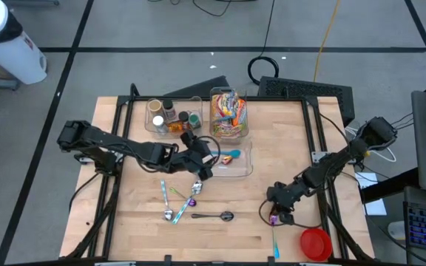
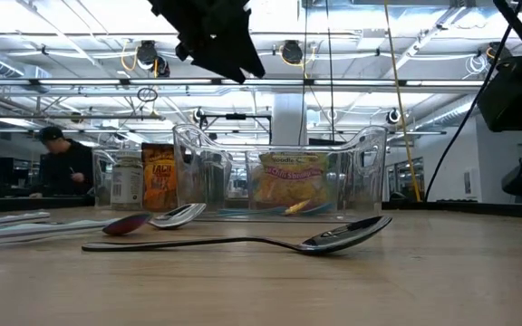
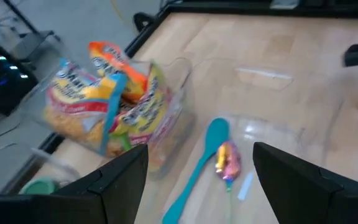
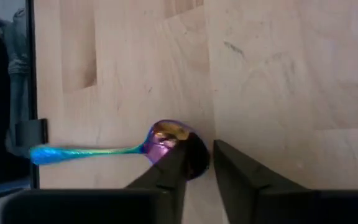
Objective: Pick & Place Food Item
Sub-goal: Put the bottom purple spoon into the bottom transparent container
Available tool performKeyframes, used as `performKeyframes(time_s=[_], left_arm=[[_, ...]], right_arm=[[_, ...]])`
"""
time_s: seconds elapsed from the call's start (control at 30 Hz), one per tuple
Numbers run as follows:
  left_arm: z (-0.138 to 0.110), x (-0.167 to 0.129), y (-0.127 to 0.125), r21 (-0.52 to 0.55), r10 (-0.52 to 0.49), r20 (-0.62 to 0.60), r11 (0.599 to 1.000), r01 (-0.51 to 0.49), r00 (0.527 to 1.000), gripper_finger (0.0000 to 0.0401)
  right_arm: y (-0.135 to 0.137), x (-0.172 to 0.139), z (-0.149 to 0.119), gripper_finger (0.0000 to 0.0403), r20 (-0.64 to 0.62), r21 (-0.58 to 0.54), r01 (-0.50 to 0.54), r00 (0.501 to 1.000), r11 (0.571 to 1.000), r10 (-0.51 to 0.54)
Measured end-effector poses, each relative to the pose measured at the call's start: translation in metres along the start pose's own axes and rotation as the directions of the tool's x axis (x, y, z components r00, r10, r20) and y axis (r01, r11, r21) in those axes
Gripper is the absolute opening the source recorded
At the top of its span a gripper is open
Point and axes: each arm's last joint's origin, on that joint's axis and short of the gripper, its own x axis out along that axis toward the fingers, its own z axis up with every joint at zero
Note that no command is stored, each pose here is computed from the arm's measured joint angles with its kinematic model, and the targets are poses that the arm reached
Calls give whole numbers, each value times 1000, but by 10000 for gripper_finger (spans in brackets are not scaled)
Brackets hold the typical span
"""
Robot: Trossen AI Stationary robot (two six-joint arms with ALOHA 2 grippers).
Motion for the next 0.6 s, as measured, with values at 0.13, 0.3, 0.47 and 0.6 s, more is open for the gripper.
performKeyframes(time_s=[0.13,0.3,0.47,0.6], left_arm=[[6,-8,-1,27,-97,24,995,96,995,299],[16,-38,-1,98,-188,92,979,179,978,299],[-7,-57,12,73,-84,157,995,73,984,299],[-35,-73,35,-9,-35,218,999,38,975,299]], right_arm=[[3,-5,3,18,31,-62,-36,999,997,38],[12,-20,11,10,123,-136,-105,985,985,122],[20,-45,20,3,275,-239,-120,943,964,186],[26,-68,32,2,446,-354,-98,856,930,260]])
